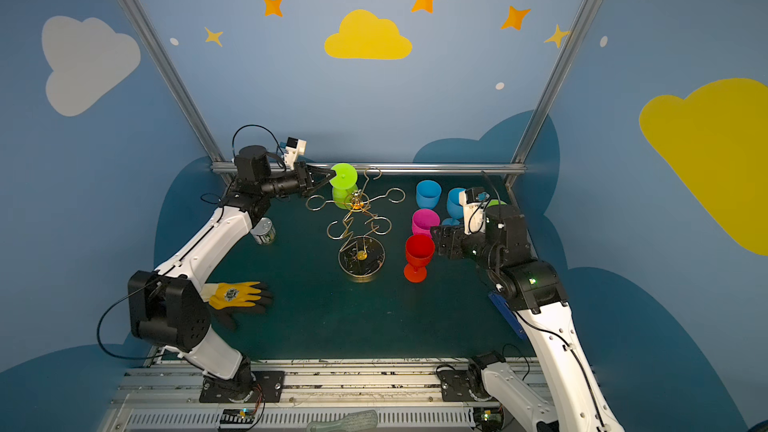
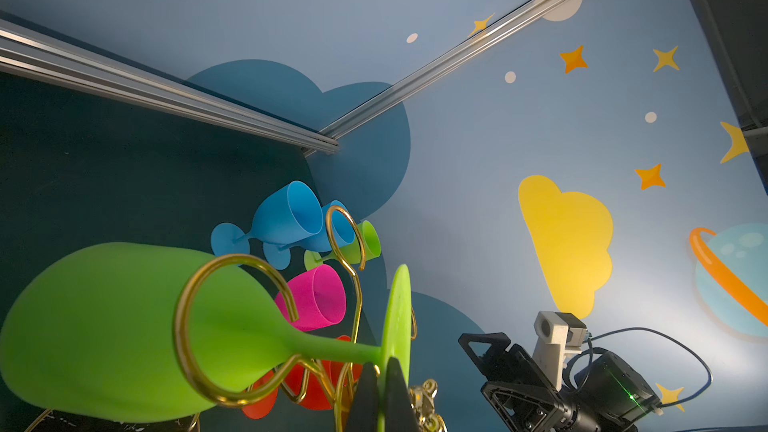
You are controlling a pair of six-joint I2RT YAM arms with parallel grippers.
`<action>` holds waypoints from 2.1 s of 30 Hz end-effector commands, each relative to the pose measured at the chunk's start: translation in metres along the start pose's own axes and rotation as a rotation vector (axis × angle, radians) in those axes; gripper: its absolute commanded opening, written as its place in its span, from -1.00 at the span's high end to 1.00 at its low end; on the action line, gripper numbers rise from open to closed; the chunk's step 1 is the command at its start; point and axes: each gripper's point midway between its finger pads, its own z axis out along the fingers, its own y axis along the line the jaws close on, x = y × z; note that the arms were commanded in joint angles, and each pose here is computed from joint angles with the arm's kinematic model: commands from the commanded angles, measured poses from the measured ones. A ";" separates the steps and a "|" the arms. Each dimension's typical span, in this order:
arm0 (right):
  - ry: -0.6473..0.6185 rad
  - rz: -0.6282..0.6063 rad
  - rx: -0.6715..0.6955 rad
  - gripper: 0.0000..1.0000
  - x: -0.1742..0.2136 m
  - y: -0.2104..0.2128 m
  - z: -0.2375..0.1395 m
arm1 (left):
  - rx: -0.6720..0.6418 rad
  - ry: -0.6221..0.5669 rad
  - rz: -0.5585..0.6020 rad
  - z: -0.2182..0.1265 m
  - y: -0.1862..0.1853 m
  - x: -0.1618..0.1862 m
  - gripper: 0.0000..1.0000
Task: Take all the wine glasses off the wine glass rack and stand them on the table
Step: 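Pull the lime-green glass up off the rack arm with the left gripper, then carry the lime-green glass toward the right gripper while the right arm reaches in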
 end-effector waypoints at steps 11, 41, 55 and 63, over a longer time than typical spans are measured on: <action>-0.024 -0.007 0.008 -0.64 -0.002 -0.002 -0.005 | 0.012 -0.008 0.038 0.020 -0.003 -0.020 0.94; -0.284 -0.226 -0.232 -0.63 -0.086 0.056 -0.010 | 0.215 -0.400 0.046 -0.131 -0.105 -0.111 0.94; -0.520 -0.518 -0.479 -0.64 -0.128 0.156 -0.015 | 0.340 -0.310 0.126 -0.147 -0.201 -0.059 0.94; -0.697 -0.665 -0.591 -0.72 -0.143 0.198 -0.022 | 0.405 -0.209 0.091 -0.122 -0.221 -0.018 0.94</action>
